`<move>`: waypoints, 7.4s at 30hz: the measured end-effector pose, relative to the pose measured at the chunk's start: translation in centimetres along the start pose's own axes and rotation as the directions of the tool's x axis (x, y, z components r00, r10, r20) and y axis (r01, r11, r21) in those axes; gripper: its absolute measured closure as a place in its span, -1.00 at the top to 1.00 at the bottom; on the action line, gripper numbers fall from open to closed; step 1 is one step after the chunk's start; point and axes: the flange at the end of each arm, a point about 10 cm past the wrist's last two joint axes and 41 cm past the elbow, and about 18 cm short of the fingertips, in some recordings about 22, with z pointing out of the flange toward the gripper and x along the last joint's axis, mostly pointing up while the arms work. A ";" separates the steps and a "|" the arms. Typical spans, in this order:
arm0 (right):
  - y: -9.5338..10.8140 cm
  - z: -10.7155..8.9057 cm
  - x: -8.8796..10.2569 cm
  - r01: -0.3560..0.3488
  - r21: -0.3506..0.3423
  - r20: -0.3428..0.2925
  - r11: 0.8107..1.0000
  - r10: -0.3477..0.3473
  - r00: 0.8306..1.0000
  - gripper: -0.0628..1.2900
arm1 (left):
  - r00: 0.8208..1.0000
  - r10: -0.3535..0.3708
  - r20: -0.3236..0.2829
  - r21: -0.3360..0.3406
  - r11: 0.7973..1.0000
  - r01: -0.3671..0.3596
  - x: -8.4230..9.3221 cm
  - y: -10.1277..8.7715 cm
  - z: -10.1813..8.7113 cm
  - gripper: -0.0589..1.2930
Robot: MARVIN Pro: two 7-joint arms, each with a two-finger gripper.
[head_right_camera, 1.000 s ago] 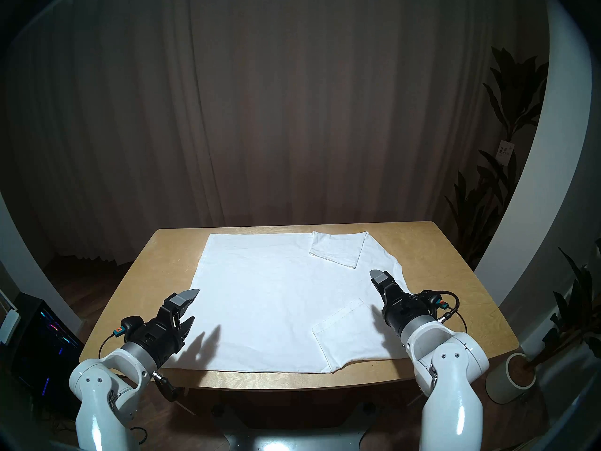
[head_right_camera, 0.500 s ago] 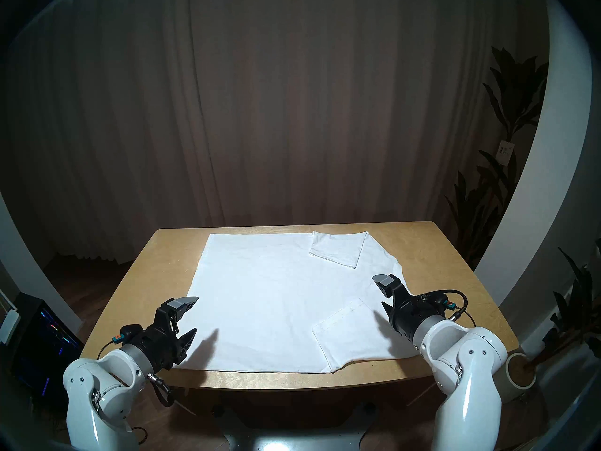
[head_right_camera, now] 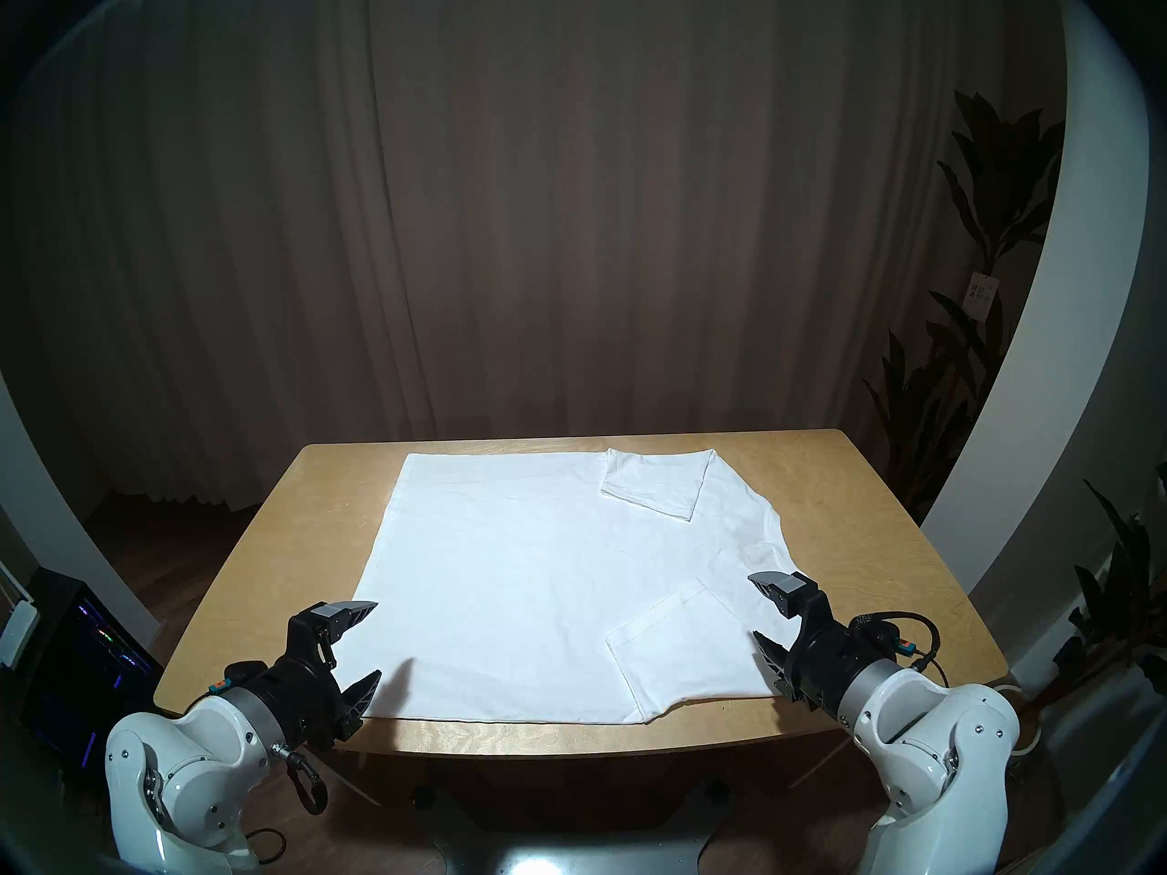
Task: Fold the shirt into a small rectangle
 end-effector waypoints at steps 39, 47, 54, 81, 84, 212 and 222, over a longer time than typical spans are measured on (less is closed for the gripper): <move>2.9 -1.8 1.6 -0.209 -0.045 0.052 0.977 0.211 0.976 0.93 | 0.999 -0.035 0.013 0.043 0.998 0.034 0.6 -5.9 -1.8 0.90; 3.0 -2.6 2.0 -0.218 -0.029 0.046 0.975 0.219 0.975 0.93 | 1.000 0.002 0.012 -0.061 0.998 -0.001 0.2 -4.7 -1.2 0.90; 3.0 -2.9 1.7 -0.239 -0.026 0.034 0.971 0.240 0.970 0.93 | 0.999 -0.018 -0.033 -0.048 0.999 0.016 0.5 -4.9 -1.3 0.90; 3.2 -3.6 1.0 -0.309 -0.010 0.012 0.951 0.310 0.951 0.93 | 0.978 -0.025 -0.207 -0.042 0.999 0.016 -0.2 -5.5 -0.7 0.90; 3.5 -3.3 1.1 -0.309 -0.021 0.007 0.951 0.309 0.951 0.93 | 0.977 -0.027 -0.211 -0.035 0.999 0.020 -0.2 -5.8 -0.5 0.90; 5.4 0.5 0.3 -0.227 -0.117 -0.176 0.967 0.205 0.963 0.81 | 0.988 0.040 -0.149 0.260 0.966 0.000 2.7 -3.3 1.2 0.83; 5.2 1.0 0.2 -0.237 -0.115 -0.184 0.965 0.214 0.959 0.81 | 0.990 0.059 -0.126 0.278 0.960 -0.022 3.0 -2.6 3.1 0.82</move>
